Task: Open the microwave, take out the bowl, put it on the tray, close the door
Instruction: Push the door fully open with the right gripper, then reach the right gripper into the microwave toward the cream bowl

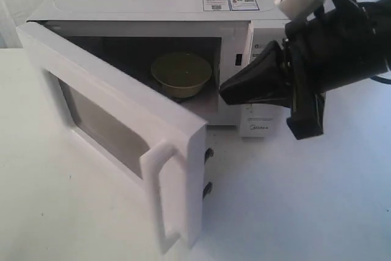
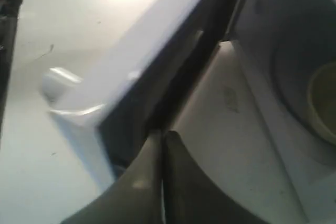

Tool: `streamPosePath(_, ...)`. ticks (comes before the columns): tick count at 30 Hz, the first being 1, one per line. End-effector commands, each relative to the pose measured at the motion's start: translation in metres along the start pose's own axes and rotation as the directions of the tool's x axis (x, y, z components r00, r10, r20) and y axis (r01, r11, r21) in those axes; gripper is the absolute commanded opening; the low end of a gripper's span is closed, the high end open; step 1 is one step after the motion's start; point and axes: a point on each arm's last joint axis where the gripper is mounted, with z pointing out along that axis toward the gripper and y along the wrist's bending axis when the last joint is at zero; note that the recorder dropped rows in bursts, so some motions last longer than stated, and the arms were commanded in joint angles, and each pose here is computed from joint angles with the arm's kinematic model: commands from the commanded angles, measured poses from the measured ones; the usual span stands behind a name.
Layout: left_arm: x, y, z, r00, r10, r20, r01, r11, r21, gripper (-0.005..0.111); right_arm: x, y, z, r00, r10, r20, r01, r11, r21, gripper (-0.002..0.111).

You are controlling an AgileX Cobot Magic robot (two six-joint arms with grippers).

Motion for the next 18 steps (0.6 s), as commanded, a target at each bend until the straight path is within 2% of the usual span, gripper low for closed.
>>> streamPosePath(1,0.002,0.000,0.000,1.000,-0.006,-0.003,0.006,1.000,0.002,0.000,-0.005,-0.015,-0.004,0.993,0.103,0.057,-0.111,0.979,0.173,0.000)
streamPosePath(6,0.002,0.000,0.000,1.000,-0.006,-0.003,0.006,1.000,0.002,0.000,-0.007,-0.021,-0.004,0.980,0.169,0.102,-0.188,0.957,0.222,0.000)
streamPosePath(9,0.002,0.000,0.000,1.000,-0.006,-0.003,0.006,1.000,0.002,0.000,-0.004,-0.023,-0.001,0.973,0.209,0.101,-0.227,0.950,0.213,0.000)
streamPosePath(14,0.002,0.000,0.000,1.000,-0.006,-0.003,0.006,1.000,0.002,0.000,0.006,-0.024,0.015,0.962,0.270,0.039,-0.272,0.959,0.076,0.000)
streamPosePath(18,0.002,0.000,0.000,1.000,-0.006,-0.003,0.006,1.000,0.002,0.000,0.009,-0.019,0.041,0.934,0.357,0.020,-0.352,0.928,-0.119,0.000)
